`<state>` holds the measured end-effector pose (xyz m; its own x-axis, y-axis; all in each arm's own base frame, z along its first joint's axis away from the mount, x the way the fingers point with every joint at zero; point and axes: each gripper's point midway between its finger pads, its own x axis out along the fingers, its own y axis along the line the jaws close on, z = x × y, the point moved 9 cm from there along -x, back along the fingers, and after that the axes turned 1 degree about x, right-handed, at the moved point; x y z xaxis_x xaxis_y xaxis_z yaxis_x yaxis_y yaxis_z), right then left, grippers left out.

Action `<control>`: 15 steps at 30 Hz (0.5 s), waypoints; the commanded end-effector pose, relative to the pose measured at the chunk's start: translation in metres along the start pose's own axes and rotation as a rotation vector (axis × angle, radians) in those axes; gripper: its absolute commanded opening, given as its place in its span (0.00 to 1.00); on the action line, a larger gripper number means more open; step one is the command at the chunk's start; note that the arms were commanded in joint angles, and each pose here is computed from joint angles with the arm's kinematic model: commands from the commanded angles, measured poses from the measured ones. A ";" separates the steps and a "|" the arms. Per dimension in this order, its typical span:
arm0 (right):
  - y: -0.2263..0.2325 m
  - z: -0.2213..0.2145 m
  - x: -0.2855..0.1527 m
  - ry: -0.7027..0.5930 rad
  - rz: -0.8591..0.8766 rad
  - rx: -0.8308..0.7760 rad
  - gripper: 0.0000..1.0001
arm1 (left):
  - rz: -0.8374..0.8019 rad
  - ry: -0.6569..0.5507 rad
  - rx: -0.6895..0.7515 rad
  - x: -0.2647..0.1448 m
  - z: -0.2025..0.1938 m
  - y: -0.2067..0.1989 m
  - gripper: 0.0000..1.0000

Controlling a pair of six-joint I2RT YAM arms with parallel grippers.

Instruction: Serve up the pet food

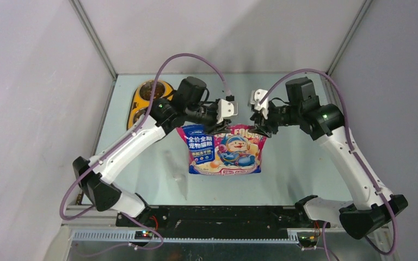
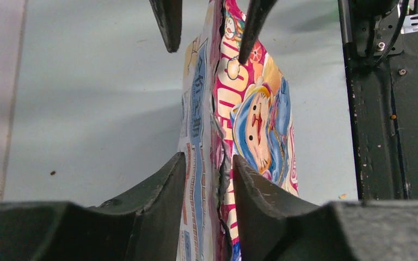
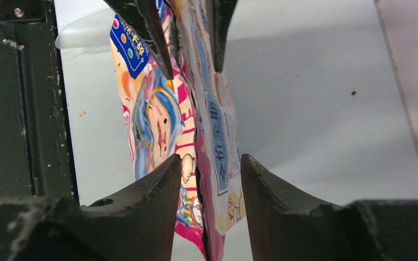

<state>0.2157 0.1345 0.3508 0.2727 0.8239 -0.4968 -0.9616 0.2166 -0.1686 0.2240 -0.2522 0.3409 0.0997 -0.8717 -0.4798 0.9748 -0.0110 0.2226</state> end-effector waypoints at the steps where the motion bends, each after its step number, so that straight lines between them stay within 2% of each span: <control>1: -0.003 0.001 0.017 -0.030 0.048 -0.062 0.45 | 0.002 -0.040 0.060 -0.003 0.015 0.005 0.37; 5: -0.001 -0.001 0.026 -0.009 0.067 -0.075 0.36 | 0.022 -0.008 0.017 -0.002 0.010 0.007 0.29; 7: 0.000 -0.003 0.025 0.000 0.068 -0.084 0.18 | 0.029 0.000 -0.002 -0.004 0.008 0.005 0.22; 8: 0.000 -0.003 0.024 0.003 0.065 -0.086 0.14 | 0.024 0.008 -0.011 -0.004 0.005 0.004 0.15; 9: 0.000 -0.004 0.022 0.004 0.061 -0.086 0.05 | 0.023 0.008 -0.012 -0.007 0.005 0.003 0.11; 10: -0.001 -0.005 0.020 0.003 0.052 -0.082 0.02 | 0.011 0.021 -0.019 -0.008 0.000 0.000 0.04; 11: -0.002 -0.007 0.017 0.003 0.041 -0.072 0.00 | 0.007 0.019 -0.019 -0.011 -0.001 -0.001 0.02; 13: -0.004 -0.007 0.011 -0.011 0.020 -0.035 0.00 | 0.006 0.035 -0.033 -0.017 -0.010 -0.003 0.01; 15: -0.004 -0.006 0.005 -0.022 0.004 -0.016 0.00 | 0.004 0.056 -0.036 -0.021 -0.020 -0.004 0.15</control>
<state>0.2234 0.1482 0.3304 0.2034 0.8293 -0.5204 -0.9772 0.1392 -0.1601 0.2271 -0.2517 0.3343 0.0849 -0.8640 -0.4962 0.9804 -0.0163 0.1963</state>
